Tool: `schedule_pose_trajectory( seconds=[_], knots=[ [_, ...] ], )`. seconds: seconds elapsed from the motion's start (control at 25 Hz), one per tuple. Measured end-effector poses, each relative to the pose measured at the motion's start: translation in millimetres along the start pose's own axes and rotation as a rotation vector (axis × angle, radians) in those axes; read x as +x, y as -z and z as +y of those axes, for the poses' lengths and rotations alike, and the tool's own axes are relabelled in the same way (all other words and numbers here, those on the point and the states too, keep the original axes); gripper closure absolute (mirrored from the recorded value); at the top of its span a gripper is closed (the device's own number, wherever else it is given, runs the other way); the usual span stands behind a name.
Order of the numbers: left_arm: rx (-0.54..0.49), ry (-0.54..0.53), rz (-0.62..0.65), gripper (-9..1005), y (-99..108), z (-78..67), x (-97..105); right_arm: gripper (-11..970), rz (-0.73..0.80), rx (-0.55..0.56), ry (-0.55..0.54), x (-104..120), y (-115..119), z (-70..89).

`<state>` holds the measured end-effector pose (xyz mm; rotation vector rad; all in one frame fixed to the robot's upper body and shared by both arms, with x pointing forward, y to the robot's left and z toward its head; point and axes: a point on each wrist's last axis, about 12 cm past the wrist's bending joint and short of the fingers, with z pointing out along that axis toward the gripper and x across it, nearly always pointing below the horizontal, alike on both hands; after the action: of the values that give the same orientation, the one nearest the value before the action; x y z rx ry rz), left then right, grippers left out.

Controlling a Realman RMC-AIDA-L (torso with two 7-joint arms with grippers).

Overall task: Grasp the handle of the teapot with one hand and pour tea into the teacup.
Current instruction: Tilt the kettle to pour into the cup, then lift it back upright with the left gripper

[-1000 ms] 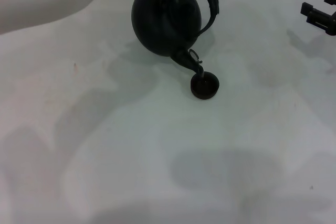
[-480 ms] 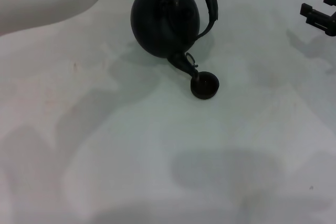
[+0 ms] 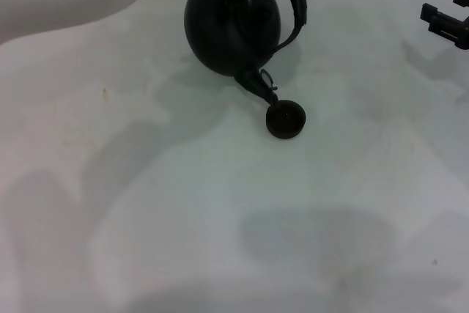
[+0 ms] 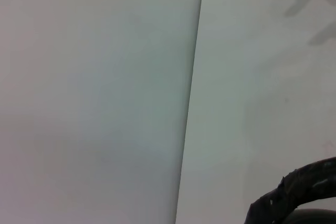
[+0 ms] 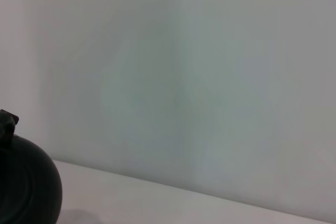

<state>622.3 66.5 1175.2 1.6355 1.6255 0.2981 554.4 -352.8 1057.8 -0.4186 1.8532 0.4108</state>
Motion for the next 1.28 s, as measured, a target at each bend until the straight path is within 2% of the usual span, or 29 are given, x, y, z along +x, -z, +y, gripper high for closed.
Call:
schedule_pose_trajectory(
  seconds=[0.52, 1.28],
  knots=[
    [-0.005, -0.05, -0.009, 896, 0.3, 3.8, -9.6, 207, -0.003, 0.003, 0.0, -0.5, -0.2, -0.3],
    [0.009, -0.076, 0.01, 893, -3.9, 3.0, -10.9, 207, 0.002, 0.02, 0.008, -1.6, -2.1, -2.5]
  ],
)
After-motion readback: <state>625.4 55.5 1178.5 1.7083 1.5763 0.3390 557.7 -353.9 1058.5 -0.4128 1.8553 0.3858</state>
